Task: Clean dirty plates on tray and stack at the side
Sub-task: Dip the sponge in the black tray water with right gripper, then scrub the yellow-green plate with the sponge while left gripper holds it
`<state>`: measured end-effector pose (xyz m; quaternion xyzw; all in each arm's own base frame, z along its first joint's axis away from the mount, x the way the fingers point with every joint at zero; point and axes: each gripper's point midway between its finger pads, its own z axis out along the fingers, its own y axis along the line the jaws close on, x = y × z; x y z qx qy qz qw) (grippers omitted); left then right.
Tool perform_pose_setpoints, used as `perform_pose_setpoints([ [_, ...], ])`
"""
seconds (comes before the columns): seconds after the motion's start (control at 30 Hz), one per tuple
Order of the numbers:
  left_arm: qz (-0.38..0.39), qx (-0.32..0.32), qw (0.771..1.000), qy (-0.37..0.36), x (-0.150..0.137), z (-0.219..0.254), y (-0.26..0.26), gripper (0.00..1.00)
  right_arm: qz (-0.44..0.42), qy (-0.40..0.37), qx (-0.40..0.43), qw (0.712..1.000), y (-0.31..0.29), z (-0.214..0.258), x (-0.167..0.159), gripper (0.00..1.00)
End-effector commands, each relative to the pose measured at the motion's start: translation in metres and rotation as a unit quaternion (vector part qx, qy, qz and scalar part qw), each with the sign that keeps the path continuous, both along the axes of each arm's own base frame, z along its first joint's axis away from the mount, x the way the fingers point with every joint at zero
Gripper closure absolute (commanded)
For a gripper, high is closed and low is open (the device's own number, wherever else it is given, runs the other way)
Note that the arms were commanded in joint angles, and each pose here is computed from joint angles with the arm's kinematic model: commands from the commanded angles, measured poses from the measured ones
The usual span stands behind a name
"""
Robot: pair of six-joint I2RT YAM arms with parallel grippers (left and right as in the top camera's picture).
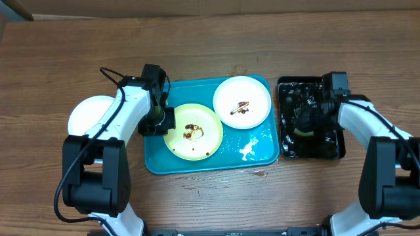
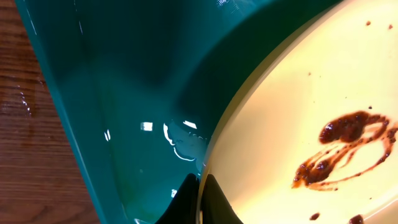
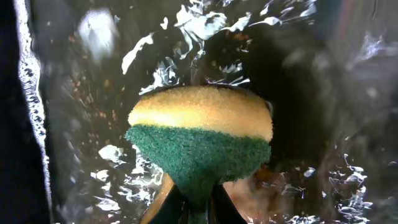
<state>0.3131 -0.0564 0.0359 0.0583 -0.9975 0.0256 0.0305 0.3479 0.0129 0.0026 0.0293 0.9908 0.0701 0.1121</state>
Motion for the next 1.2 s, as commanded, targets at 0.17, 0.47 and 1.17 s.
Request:
perform_pose_setpoints([
  [0.17,0.003,0.008,1.000,-0.010,0.000,0.006,0.000,0.96,0.002,-0.022,0.051,0.998,0.018,0.041,0.017,0.96],
  [0.47,0.003,-0.024,1.000,-0.013,0.002,0.006,-0.012,0.96,0.028,-0.045,0.122,0.991,0.054,0.122,0.017,0.96],
  [1.17,-0.001,-0.033,0.999,0.008,-0.011,0.000,-0.017,0.96,0.215,-0.047,0.172,0.960,0.309,0.088,-0.039,0.96],
])
